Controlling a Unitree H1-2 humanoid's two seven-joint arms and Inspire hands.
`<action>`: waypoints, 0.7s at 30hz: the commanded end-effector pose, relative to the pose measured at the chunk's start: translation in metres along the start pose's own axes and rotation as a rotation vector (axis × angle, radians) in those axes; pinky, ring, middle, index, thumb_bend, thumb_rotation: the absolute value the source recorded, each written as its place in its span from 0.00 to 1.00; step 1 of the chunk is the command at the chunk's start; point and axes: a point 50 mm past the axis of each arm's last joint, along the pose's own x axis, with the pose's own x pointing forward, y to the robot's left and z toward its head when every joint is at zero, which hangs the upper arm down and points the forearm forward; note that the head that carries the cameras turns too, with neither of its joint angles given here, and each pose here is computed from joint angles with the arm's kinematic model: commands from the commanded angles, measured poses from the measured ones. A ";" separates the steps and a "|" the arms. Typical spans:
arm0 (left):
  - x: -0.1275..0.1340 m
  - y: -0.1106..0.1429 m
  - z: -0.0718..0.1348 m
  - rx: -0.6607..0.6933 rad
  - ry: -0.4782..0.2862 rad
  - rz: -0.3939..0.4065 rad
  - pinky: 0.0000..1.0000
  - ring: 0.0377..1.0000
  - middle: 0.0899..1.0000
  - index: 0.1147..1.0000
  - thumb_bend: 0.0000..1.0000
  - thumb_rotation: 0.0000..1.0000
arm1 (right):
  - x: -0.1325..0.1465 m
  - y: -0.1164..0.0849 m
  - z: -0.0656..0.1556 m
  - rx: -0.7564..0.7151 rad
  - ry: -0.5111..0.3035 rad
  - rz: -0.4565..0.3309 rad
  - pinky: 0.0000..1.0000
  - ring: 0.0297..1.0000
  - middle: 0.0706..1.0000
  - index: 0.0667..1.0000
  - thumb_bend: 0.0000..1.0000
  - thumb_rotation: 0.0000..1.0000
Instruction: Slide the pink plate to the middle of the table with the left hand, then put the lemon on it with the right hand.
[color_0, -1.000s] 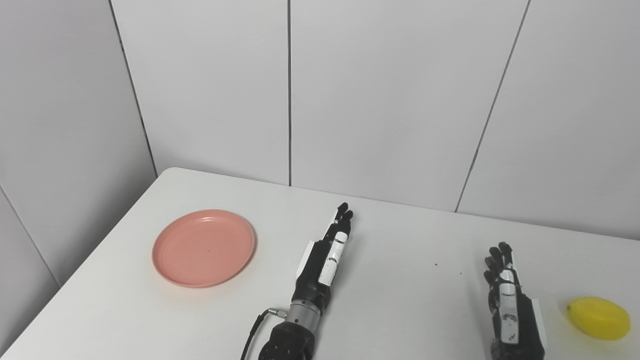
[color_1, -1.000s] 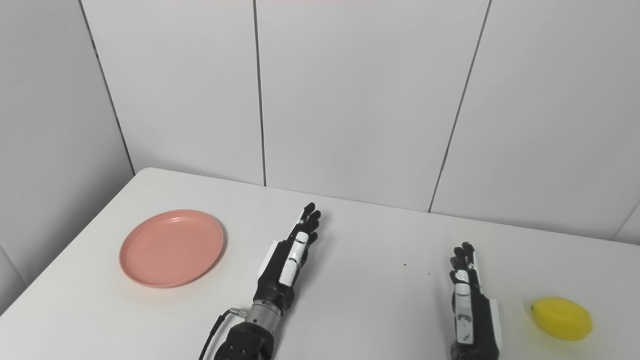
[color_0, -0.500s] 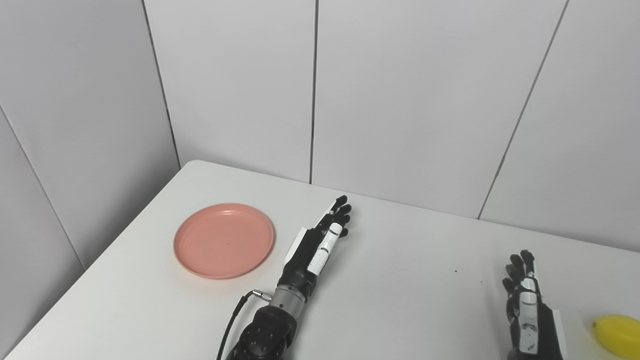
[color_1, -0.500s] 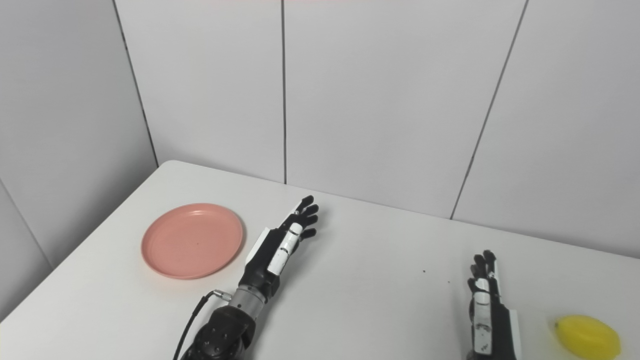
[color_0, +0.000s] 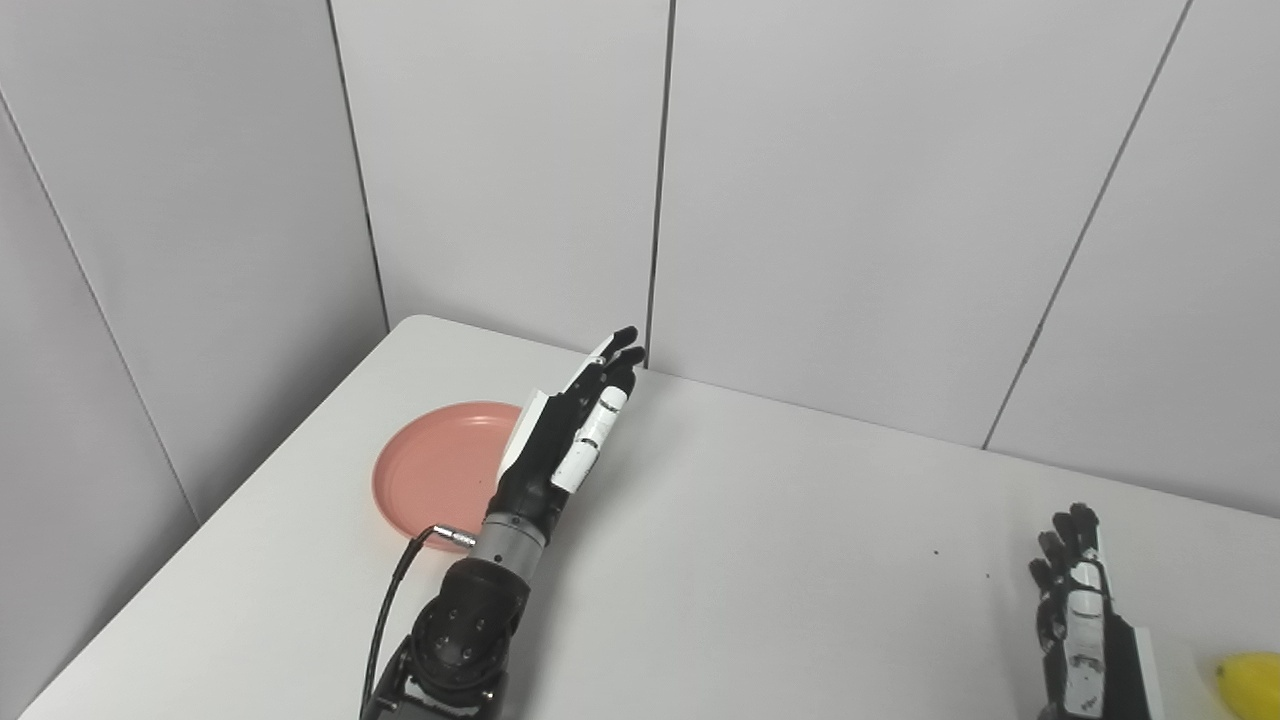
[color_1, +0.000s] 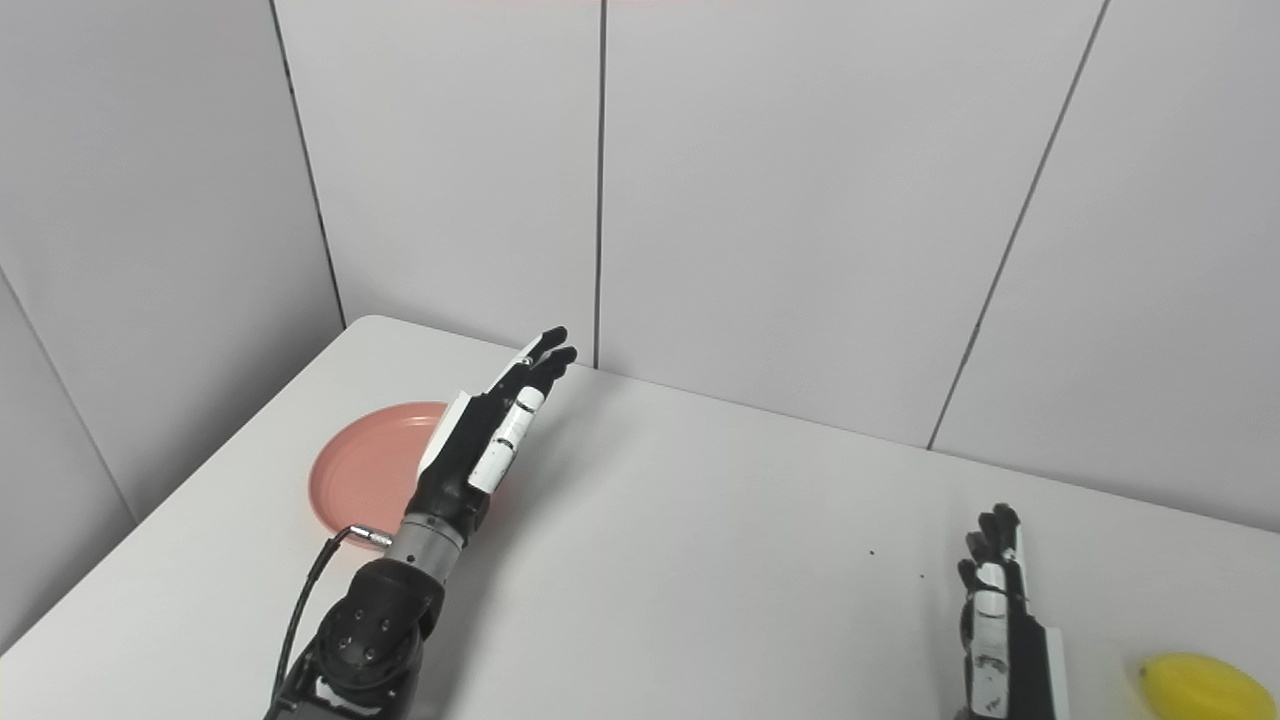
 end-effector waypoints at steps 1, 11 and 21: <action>0.006 0.018 0.016 0.055 -0.064 0.038 0.91 0.92 0.90 0.89 0.58 1.00 | 0.010 0.003 0.018 0.009 -0.060 0.021 1.00 1.00 1.00 1.00 0.42 1.00; 0.006 0.079 0.010 0.225 -0.028 0.214 0.92 0.92 0.88 0.86 0.57 1.00 | 0.010 0.008 0.024 0.016 -0.045 0.028 1.00 1.00 1.00 1.00 0.41 1.00; 0.006 0.113 -0.004 0.302 0.028 0.320 0.91 0.88 0.85 0.82 0.56 1.00 | 0.011 0.006 0.028 0.013 -0.055 0.037 1.00 1.00 1.00 1.00 0.39 1.00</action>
